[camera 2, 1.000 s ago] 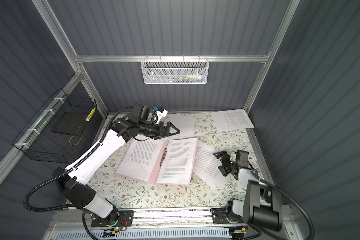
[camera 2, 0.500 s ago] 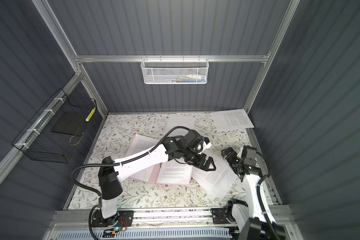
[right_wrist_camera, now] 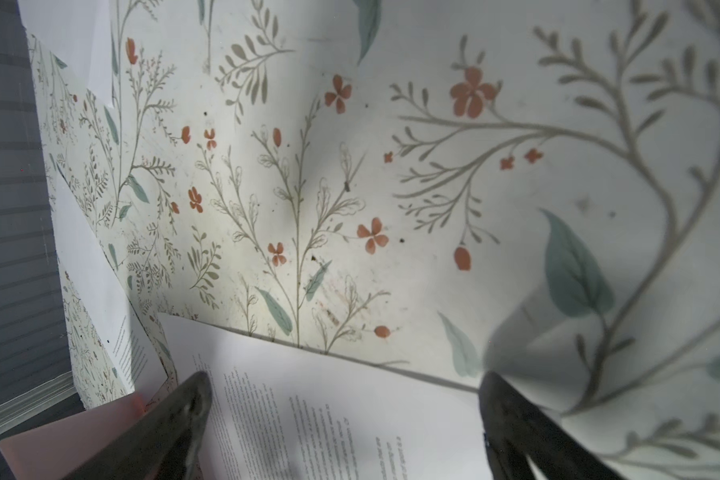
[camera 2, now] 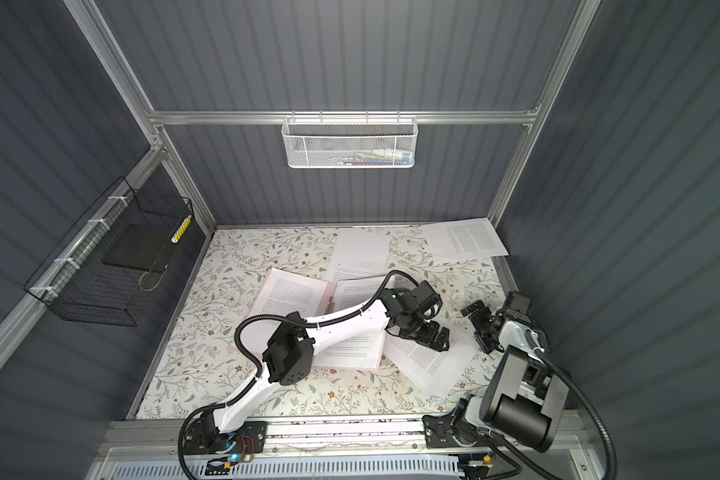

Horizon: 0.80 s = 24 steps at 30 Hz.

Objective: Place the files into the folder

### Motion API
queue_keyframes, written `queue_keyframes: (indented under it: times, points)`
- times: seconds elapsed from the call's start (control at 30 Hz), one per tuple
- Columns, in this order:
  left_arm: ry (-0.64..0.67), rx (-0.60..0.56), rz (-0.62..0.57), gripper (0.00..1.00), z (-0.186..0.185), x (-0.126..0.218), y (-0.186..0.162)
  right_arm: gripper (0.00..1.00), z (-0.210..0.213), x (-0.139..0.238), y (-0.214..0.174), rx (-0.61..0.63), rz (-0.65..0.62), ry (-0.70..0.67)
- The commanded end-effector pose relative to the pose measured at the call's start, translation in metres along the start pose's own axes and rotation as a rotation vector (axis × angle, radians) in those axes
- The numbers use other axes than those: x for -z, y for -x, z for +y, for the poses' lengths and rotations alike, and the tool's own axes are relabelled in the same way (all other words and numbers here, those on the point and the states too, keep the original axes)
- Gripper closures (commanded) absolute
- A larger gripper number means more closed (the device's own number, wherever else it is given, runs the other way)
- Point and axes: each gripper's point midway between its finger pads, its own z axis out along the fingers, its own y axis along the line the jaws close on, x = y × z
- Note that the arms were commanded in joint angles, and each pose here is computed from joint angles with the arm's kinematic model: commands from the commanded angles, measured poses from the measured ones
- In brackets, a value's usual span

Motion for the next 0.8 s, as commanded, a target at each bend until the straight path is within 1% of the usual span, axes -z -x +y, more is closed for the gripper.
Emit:
queue_keyframes:
  times: [0.0, 0.2, 0.23, 0.33, 0.5, 0.7, 0.77]
  points:
    - [0.063, -0.023, 0.011, 0.00, 0.011, 0.002, 0.000, 0.01, 0.003, 0.002, 0.006, 0.043, 0.014, 0.000]
    - [0.117, -0.043, 0.050, 0.00, 0.034, -0.014, -0.008, 0.01, -0.003, -0.004, 0.003, 0.043, 0.059, -0.031]
    - [0.124, -0.044, 0.057, 0.00, 0.038, -0.015, -0.009, 0.01, -0.006, -0.004, -0.003, 0.036, 0.085, -0.046]
    - [0.134, -0.056, 0.067, 0.00, 0.045, -0.018, -0.011, 0.01, -0.013, -0.005, -0.008, 0.040, 0.097, -0.072]
    - [0.123, -0.072, 0.085, 0.00, 0.052, -0.022, -0.011, 0.01, -0.020, -0.016, -0.020, 0.027, 0.171, -0.088]
    - [0.114, -0.089, 0.097, 0.00, 0.058, -0.023, -0.010, 0.01, -0.019, -0.021, -0.032, 0.013, 0.229, -0.074]
    - [0.107, -0.091, 0.104, 0.00, 0.058, -0.024, -0.011, 0.01, -0.022, -0.022, -0.035, 0.016, 0.246, -0.092]
